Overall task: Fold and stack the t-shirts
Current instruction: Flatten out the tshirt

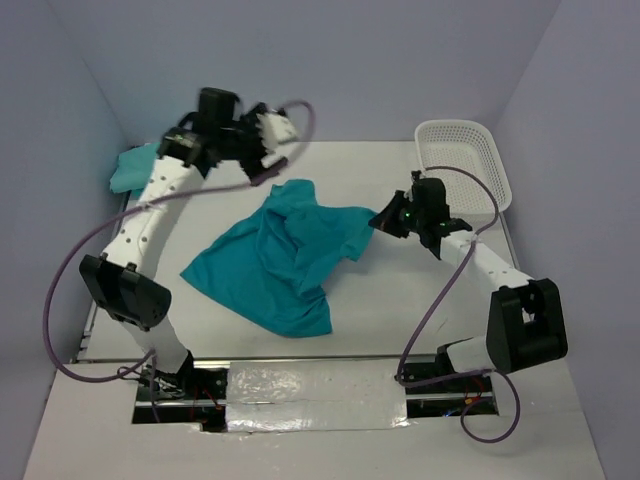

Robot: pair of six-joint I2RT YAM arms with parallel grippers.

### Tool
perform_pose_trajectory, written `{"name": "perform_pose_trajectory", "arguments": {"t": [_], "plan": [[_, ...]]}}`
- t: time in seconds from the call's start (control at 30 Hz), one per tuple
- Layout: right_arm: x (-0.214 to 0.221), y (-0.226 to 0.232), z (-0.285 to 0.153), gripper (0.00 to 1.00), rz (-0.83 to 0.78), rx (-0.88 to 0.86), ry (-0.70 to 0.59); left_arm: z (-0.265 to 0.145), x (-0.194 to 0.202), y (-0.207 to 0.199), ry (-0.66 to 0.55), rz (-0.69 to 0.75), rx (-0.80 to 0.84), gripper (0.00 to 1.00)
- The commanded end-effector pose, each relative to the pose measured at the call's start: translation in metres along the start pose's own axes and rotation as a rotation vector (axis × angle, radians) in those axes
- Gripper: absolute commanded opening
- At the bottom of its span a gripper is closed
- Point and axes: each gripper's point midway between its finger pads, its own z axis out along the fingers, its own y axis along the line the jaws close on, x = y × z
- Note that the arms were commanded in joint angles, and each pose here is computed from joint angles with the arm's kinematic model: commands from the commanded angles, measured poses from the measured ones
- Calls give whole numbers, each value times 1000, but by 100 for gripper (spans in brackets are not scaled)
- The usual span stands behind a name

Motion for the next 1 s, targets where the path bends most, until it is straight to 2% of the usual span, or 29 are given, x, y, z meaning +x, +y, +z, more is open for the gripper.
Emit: {"name": "perform_pose_trajectory", "arguments": {"t": [0.0,0.07,0.1,0.13,0.17,0.2,0.27,0.3,0.33,0.37,0.4,0.43,0.47,0.5,0.53,0.7,0.8,0.87,0.93,0.97], "plan": [[-11,-2,-22,0,-108,-6,-28,-29,-36,27,204,436,-284,99],[-27,-16,-32,0,-106,15,-64,-49,-72,49,104,310,-429,100],[-33,-17,-36,0,-104,-2,-79,-65,-100,57,13,262,-479,99],[-37,-21,-39,0,-82,-17,-86,-67,-106,45,-45,139,-439,95],[-52,-31,-46,0,-48,-21,-126,-67,-112,33,-89,95,-383,87],[-64,-29,-52,0,-43,-51,-144,-61,-124,-12,-190,90,-176,79],[-76,-39,-53,0,-61,-18,-152,-42,-119,-98,-191,99,93,74],[-78,-42,-53,0,-64,-2,-147,-23,-74,-144,-59,117,162,60],[-86,-40,-53,0,-73,0,-156,-12,-71,-210,-28,221,263,50],[-87,-41,-50,0,-65,5,-150,2,-54,-237,5,259,274,43],[-89,-45,-44,0,-57,8,-140,16,0,-281,133,289,353,43],[-89,-44,-42,0,-59,-2,-134,18,12,-323,157,328,433,48],[-88,-45,-38,0,-59,-8,-126,24,23,-344,163,337,465,55],[-86,-49,-35,0,-51,-7,-120,29,55,-367,225,346,506,67],[-84,-50,-34,0,-53,-6,-117,31,60,-385,231,364,524,68],[-65,-53,-39,0,-33,-22,-122,64,84,-409,259,337,523,72],[-53,-55,-44,0,-32,-28,-129,72,83,-428,247,342,506,75],[-51,-55,-48,0,-35,-32,-141,79,85,-421,254,342,445,75],[-47,-58,-48,0,-38,-26,-135,80,88,-425,258,342,460,70],[-46,-58,-48,0,-39,-22,-129,81,96,-434,276,340,505,61]]}}
